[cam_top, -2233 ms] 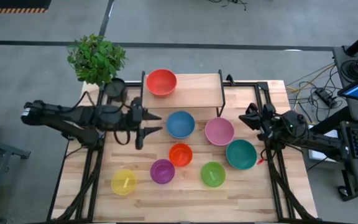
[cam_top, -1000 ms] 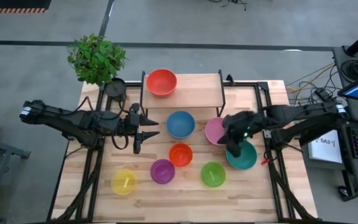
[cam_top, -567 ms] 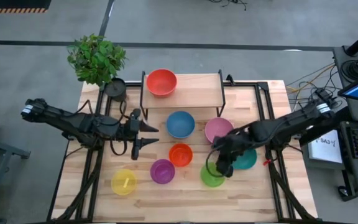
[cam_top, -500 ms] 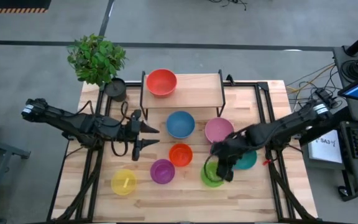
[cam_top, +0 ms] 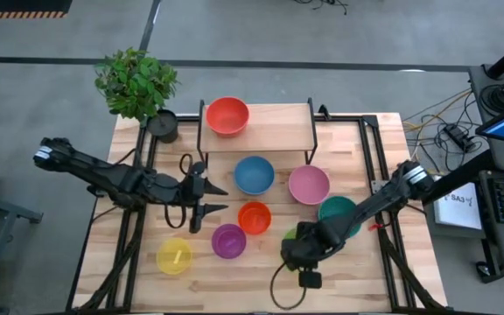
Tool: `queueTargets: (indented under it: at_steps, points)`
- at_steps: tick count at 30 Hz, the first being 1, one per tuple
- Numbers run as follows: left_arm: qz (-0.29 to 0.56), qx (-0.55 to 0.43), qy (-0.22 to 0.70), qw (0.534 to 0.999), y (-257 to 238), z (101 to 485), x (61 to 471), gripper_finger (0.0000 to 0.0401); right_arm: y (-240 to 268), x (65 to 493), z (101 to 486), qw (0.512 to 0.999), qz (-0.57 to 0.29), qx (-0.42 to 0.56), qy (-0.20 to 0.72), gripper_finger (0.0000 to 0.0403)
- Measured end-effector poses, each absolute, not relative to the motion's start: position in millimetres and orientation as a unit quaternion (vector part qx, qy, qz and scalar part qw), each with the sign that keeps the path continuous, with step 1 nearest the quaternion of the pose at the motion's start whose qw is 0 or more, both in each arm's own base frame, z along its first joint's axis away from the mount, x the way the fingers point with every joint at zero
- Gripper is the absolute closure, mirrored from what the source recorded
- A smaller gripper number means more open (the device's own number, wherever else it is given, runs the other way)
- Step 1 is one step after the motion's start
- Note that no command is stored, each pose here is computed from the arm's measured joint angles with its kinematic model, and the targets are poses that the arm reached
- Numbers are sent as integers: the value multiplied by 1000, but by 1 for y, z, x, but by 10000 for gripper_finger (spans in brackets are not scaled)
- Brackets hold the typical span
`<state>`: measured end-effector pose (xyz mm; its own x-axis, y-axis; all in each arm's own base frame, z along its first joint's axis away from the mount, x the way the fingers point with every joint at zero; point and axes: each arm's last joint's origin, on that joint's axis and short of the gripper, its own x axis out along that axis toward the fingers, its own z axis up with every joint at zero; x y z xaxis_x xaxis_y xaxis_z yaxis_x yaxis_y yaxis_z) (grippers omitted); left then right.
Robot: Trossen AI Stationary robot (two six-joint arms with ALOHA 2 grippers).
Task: Place and stack bowls onto a shelf
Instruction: Put the small light green bowl on the shelf
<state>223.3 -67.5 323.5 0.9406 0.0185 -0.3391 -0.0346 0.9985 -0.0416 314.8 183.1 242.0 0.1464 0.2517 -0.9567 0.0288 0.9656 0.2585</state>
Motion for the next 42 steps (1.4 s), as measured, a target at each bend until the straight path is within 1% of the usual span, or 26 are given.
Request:
queueTargets:
  at_steps: [6,9,13,19,21,23,27,32,37,42]
  points:
    - [9,-20,177,984,-69,323,221,250,190,329,234,748,69,93,653,391]
    - [7,-19,177,984,-70,323,220,250,192,332,230,745,67,91,657,377]
    - [3,-18,179,984,-71,323,220,250,191,331,227,738,56,94,666,335]
    - [2,-13,180,984,-72,323,219,250,190,331,224,738,48,88,668,252]
    - [2,-12,180,984,-72,323,219,250,191,332,220,733,52,88,673,234]
    - [2,-12,180,984,-72,323,219,250,192,332,213,726,46,83,681,227]
    - [2,-12,180,984,-72,323,219,250,192,333,202,720,32,72,689,233]
    - [2,-10,182,983,-72,323,219,250,193,336,189,711,26,64,700,260]
    - [1,-5,181,983,-72,323,219,250,194,338,176,701,24,54,711,299]
    - [1,-5,180,984,-72,323,219,250,195,338,174,699,28,56,713,355]
